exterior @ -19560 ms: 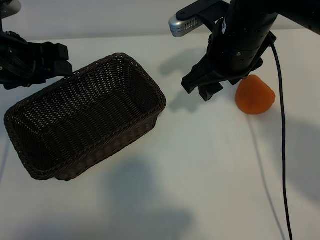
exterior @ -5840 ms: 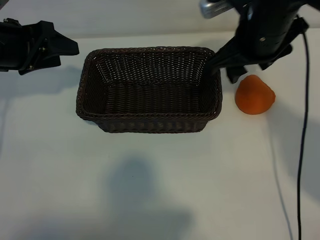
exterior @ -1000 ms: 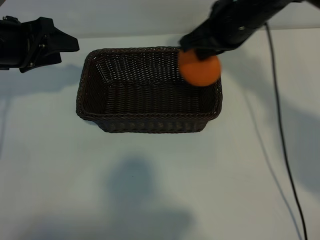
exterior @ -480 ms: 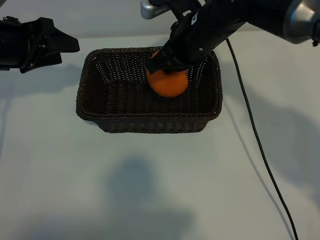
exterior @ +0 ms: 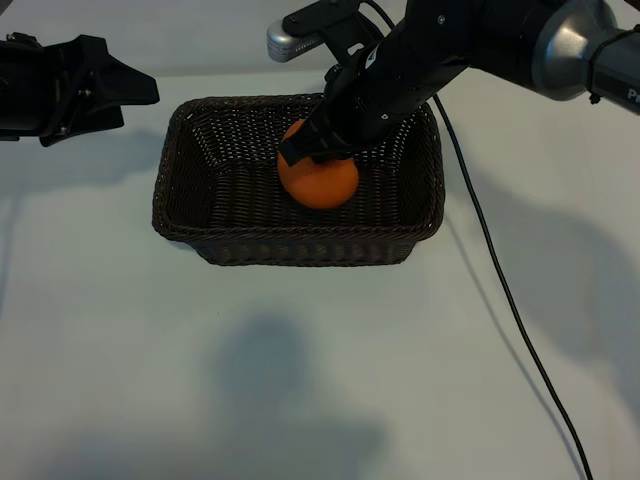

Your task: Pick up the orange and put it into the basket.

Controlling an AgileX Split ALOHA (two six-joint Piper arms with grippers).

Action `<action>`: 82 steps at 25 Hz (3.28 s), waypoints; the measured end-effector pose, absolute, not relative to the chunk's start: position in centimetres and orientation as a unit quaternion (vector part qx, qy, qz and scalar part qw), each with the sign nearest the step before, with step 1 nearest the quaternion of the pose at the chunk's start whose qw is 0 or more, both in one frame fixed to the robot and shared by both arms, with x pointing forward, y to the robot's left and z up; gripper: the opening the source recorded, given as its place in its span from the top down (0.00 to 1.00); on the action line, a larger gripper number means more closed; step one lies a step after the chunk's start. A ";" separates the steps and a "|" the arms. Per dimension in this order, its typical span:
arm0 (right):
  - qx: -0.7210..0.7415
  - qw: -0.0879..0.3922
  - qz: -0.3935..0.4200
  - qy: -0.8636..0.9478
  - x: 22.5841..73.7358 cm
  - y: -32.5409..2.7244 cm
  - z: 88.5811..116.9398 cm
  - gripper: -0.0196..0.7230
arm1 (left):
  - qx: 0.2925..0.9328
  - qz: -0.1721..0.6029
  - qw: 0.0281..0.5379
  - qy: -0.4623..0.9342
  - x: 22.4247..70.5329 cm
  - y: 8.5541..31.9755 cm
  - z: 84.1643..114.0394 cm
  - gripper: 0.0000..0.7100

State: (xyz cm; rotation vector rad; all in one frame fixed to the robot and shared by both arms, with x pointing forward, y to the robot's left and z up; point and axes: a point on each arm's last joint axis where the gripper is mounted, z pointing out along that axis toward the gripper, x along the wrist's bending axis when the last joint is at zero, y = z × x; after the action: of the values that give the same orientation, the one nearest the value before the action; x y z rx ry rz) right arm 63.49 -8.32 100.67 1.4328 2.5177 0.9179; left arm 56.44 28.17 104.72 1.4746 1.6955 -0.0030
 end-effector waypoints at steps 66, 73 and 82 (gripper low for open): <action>0.515 0.000 0.233 0.825 58.3 -10.9 107.7 0.16 | 0.601 -0.025 0.429 0.674 56.1 27.8 104.7 0.17; 0.516 -0.003 0.229 0.826 58.2 -10.9 107.7 0.17 | 0.602 -0.027 0.429 0.673 56.0 27.8 104.7 0.17; 0.516 -0.006 0.226 0.827 58.1 -10.9 107.7 0.17 | 0.604 -0.032 0.428 0.672 56.0 27.7 104.7 0.17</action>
State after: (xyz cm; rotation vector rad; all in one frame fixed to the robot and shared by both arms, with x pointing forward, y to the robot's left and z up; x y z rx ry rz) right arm 58.14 -10.90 107.68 1.6256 2.6061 0.7122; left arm 55.96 27.74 104.67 1.5087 1.6776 -0.0811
